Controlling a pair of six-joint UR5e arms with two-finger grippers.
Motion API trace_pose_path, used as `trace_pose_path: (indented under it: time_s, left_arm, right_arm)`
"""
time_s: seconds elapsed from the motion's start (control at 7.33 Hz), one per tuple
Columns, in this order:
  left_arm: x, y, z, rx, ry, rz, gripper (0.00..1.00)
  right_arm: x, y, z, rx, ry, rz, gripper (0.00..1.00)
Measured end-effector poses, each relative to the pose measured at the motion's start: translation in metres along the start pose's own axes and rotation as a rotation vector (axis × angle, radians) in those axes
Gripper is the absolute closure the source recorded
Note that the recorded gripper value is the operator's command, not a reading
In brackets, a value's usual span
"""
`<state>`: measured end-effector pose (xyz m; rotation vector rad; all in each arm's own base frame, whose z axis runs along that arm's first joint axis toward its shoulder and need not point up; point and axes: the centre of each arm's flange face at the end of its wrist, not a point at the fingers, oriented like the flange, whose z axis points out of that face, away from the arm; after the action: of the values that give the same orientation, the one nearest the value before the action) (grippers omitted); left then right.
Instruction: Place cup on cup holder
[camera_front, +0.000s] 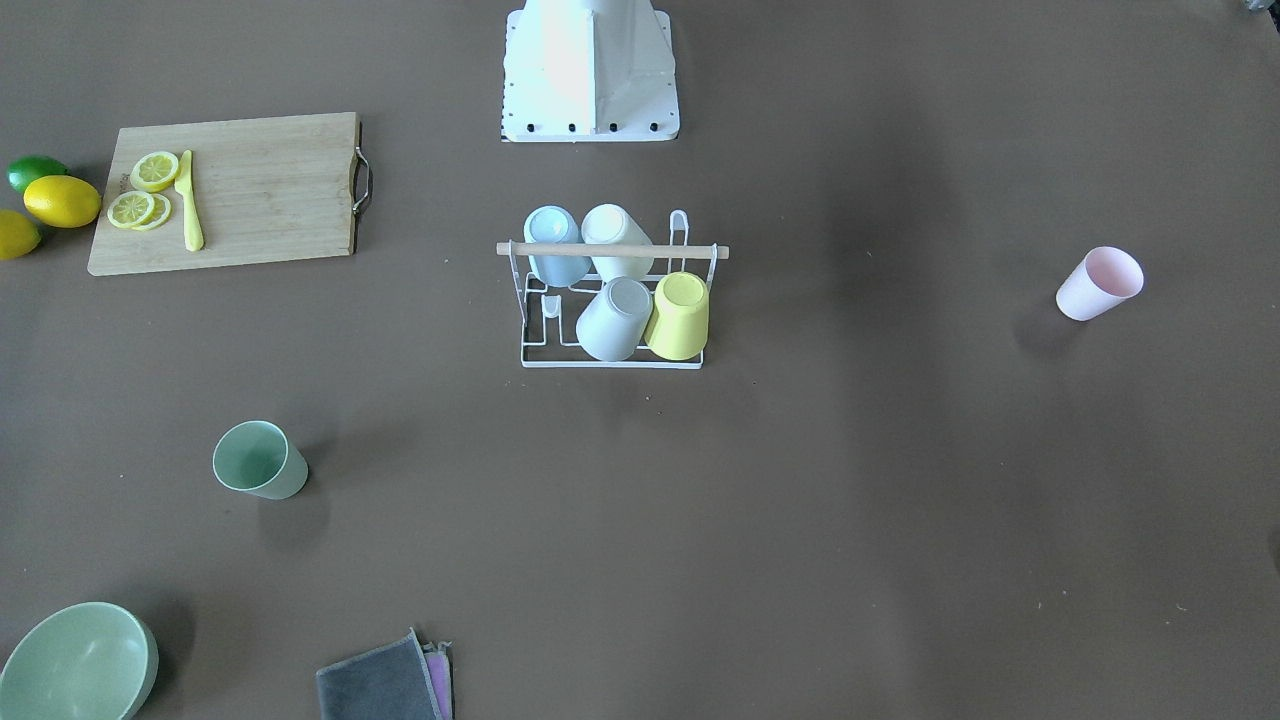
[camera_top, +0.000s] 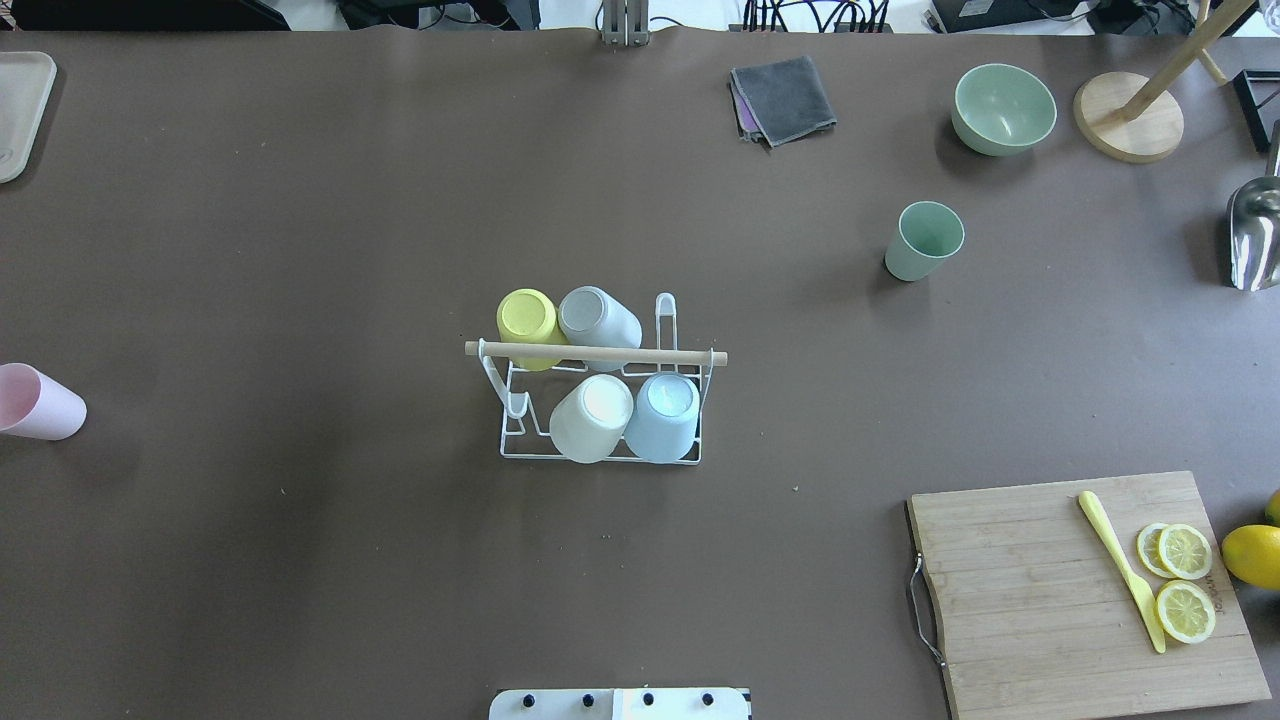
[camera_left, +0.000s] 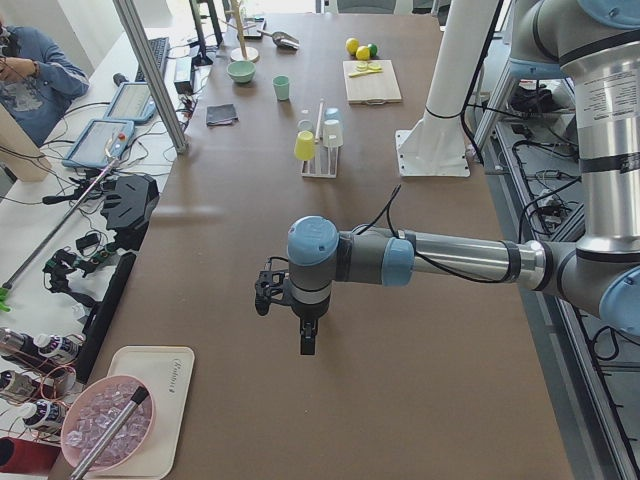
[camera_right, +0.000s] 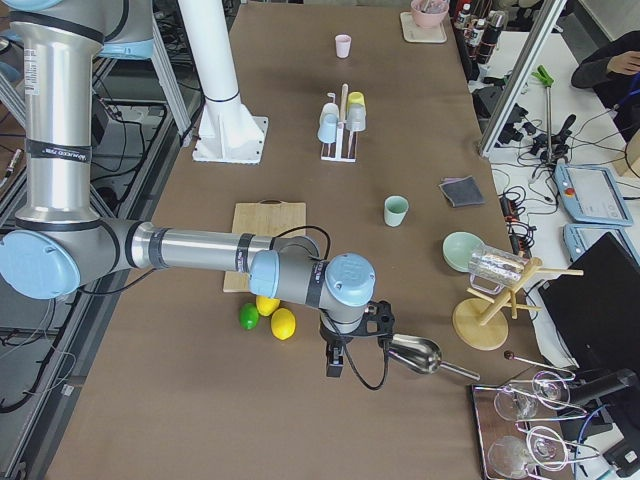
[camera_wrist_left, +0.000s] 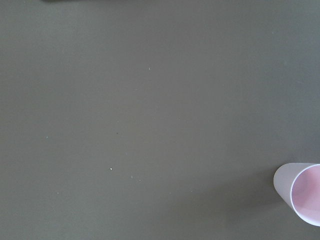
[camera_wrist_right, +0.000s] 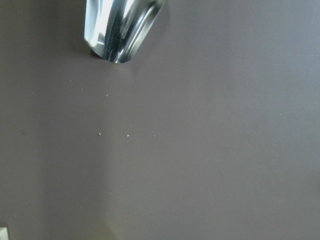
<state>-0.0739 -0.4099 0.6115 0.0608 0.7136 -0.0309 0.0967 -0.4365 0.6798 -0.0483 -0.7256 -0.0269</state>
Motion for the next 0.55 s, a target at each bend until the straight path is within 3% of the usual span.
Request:
trace_pose_path:
  time_s: [0.55]
  left_arm:
    - [0.0024, -0.0033, -0.002, 0.008, 0.0, 0.008, 0.01]
  right_arm:
    - [0.0025, 0.0002, 0.003, -0.006, -0.002, 0.005, 0.0]
